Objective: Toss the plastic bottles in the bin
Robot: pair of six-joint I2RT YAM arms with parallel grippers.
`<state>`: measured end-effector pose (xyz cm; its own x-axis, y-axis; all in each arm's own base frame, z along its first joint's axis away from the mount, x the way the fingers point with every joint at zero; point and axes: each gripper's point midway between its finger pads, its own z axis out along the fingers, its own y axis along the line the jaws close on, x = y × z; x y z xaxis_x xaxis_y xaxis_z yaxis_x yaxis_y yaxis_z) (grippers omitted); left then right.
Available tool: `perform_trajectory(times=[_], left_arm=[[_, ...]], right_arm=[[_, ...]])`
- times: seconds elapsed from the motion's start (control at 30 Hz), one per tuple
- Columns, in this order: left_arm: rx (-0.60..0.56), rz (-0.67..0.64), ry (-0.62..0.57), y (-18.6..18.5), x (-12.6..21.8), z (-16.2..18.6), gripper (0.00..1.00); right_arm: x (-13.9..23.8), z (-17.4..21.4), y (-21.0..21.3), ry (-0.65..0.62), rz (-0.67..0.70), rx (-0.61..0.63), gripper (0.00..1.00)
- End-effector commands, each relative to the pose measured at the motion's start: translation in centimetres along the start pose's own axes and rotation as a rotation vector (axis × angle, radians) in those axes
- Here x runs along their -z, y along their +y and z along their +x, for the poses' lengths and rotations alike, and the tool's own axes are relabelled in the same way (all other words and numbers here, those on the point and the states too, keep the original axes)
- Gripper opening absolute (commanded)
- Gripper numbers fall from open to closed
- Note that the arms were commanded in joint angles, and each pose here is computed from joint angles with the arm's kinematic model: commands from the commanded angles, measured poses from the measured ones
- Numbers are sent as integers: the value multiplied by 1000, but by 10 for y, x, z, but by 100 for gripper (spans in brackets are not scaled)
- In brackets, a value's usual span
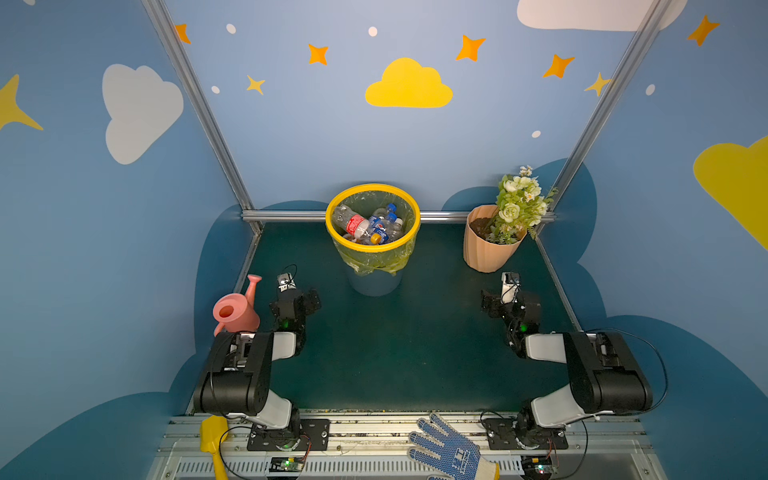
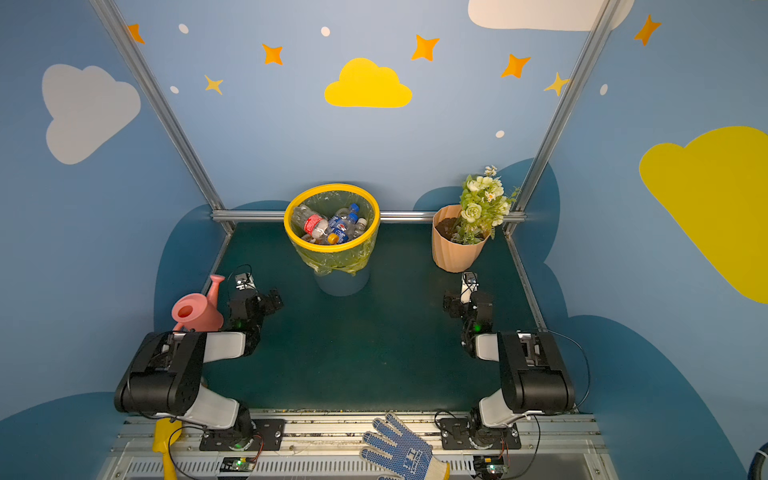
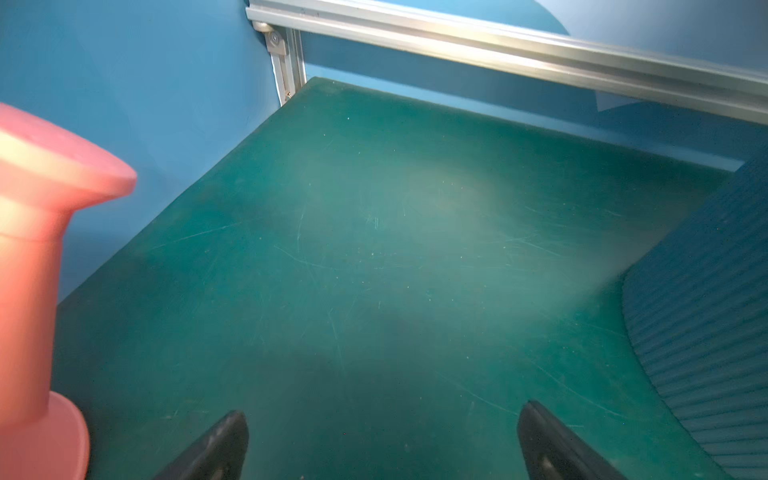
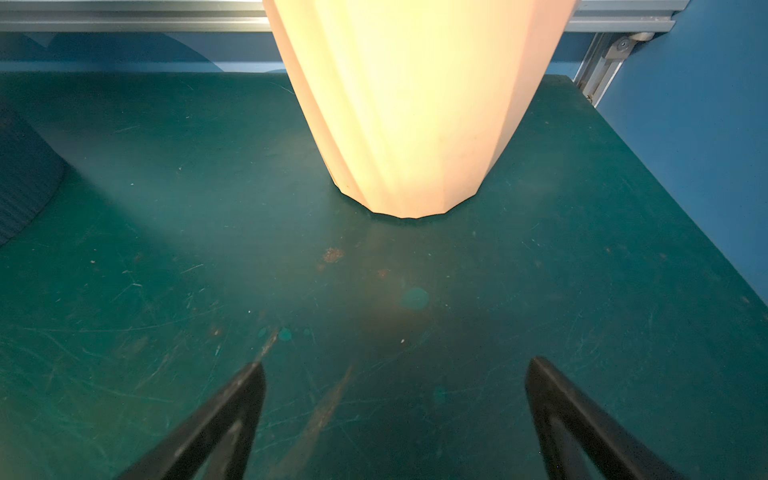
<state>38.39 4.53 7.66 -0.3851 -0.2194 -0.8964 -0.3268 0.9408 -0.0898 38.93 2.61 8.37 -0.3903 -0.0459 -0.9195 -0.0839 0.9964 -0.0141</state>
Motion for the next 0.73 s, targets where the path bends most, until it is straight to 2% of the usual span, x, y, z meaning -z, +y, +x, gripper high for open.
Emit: perform_trajectory(times=[0.0, 0.7], left_arm=[[-10, 11, -12, -3, 0, -6, 100], [-11, 12, -13, -3, 1, -6, 100]], right_arm=[[-2, -6, 0, -12, -5, -12, 95], [-2, -8, 0, -14, -5, -12, 95]])
